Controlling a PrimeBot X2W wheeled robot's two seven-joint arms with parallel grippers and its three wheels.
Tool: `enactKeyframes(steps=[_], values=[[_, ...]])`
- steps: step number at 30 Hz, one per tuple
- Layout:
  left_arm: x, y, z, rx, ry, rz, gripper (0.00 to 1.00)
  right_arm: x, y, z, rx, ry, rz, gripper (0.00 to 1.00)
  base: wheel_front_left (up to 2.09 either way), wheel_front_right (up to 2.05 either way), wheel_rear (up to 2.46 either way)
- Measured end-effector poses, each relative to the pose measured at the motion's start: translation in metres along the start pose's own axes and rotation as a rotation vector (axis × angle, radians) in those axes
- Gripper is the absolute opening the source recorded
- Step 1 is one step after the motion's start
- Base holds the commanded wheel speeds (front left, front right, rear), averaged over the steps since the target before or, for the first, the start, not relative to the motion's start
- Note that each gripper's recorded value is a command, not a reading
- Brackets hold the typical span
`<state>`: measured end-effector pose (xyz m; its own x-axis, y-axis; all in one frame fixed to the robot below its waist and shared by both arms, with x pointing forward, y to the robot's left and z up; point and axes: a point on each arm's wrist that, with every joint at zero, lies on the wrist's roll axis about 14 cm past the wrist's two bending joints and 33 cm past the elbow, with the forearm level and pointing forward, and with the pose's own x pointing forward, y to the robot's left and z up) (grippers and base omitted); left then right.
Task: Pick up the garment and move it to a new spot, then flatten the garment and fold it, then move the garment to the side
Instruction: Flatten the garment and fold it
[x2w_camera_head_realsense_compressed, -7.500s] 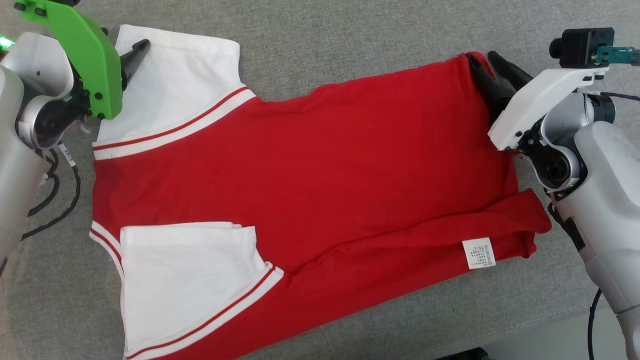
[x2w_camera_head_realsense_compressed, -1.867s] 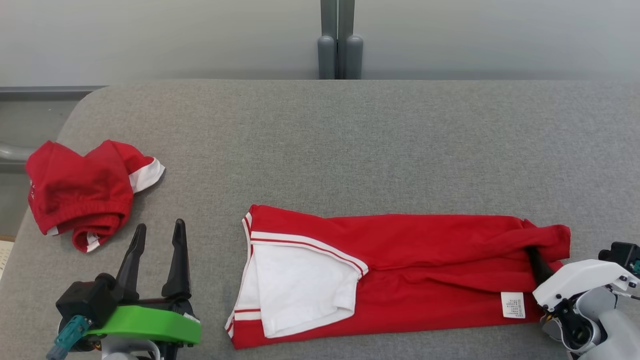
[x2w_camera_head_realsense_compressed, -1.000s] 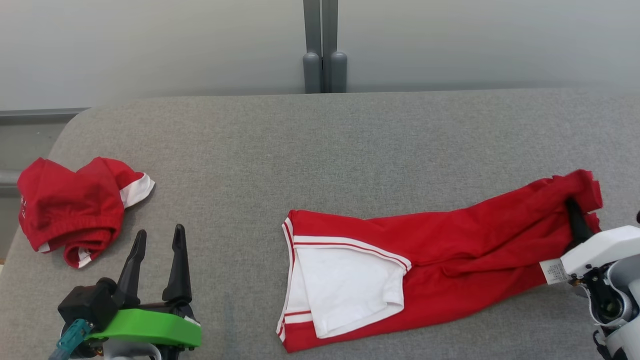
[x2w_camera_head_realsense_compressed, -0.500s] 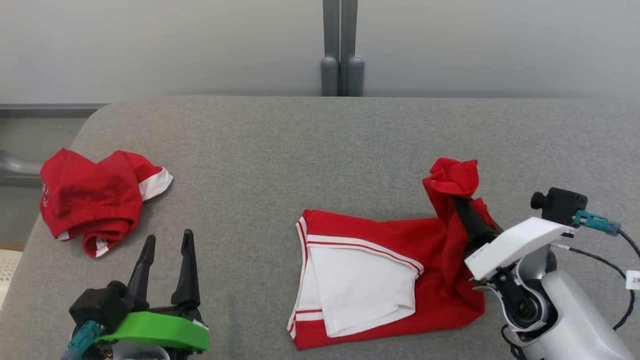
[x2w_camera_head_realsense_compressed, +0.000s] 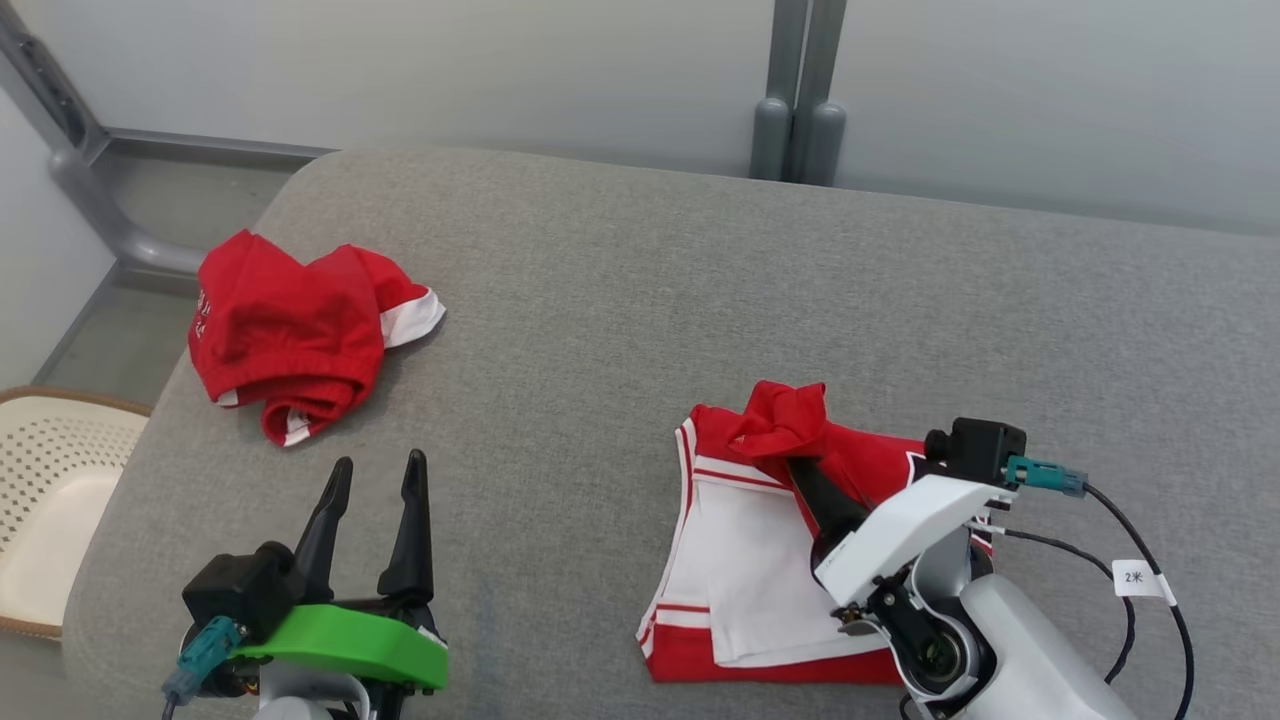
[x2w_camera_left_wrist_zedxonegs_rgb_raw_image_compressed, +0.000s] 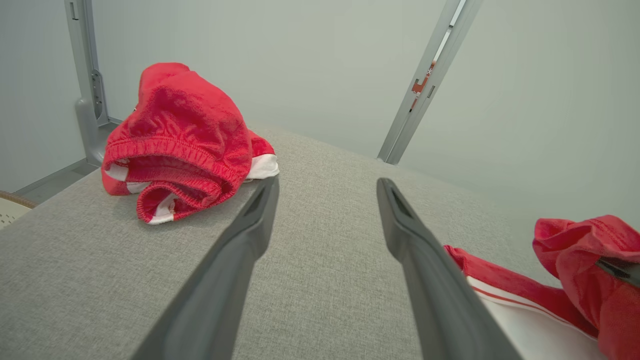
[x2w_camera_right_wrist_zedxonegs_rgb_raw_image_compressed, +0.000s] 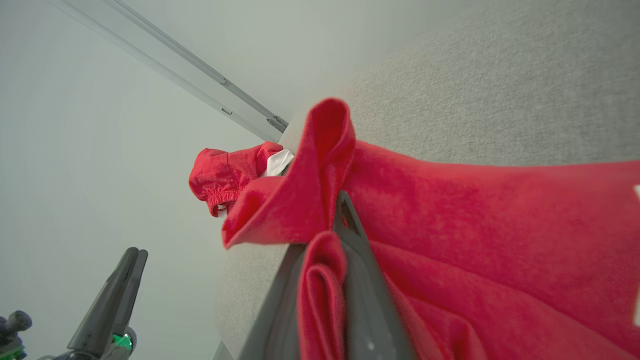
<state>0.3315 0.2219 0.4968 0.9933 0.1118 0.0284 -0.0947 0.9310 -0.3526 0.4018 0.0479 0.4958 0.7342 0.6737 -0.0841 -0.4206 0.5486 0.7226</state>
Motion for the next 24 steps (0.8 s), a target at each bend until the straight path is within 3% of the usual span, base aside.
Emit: enactKeyframes(steps=[10, 11, 12, 13, 14, 19, 24], values=[[-0.003, 0.016, 0.0, 0.011, 0.005, 0.049, 1.0, 0.025, 0.002, -0.042, 0.033, 0.107, 0.004, 0.0, 0.0, 0.0, 0.0], [-0.003, 0.016, -0.001, 0.011, 0.007, 0.049, 1.0, 0.025, -0.001, -0.045, 0.028, 0.117, -0.003, 0.04, 0.0, 0.0, 0.0], [-0.004, 0.017, -0.001, 0.01, 0.01, 0.052, 1.0, 0.026, -0.003, -0.049, 0.023, 0.129, -0.011, 0.34, 0.0, 0.0, 0.0], [-0.004, 0.017, -0.002, 0.01, 0.012, 0.054, 1.0, 0.026, -0.005, -0.052, 0.02, 0.137, -0.016, 0.76, 0.0, 0.0, 0.0], [-0.004, 0.018, -0.003, 0.01, 0.013, 0.054, 1.0, 0.026, -0.005, -0.054, 0.017, 0.14, -0.018, 1.0, 0.0, 0.0, 0.0], [-0.001, 0.015, -0.002, 0.007, 0.011, 0.044, 1.0, 0.026, 0.003, -0.047, 0.013, 0.108, 0.0, 1.0, 0.0, 0.0, 0.0], [0.004, 0.006, -0.003, 0.0, 0.009, 0.016, 1.0, 0.02, 0.017, -0.01, -0.011, -0.015, 0.059, 1.0, 0.0, 0.0, 0.0]])
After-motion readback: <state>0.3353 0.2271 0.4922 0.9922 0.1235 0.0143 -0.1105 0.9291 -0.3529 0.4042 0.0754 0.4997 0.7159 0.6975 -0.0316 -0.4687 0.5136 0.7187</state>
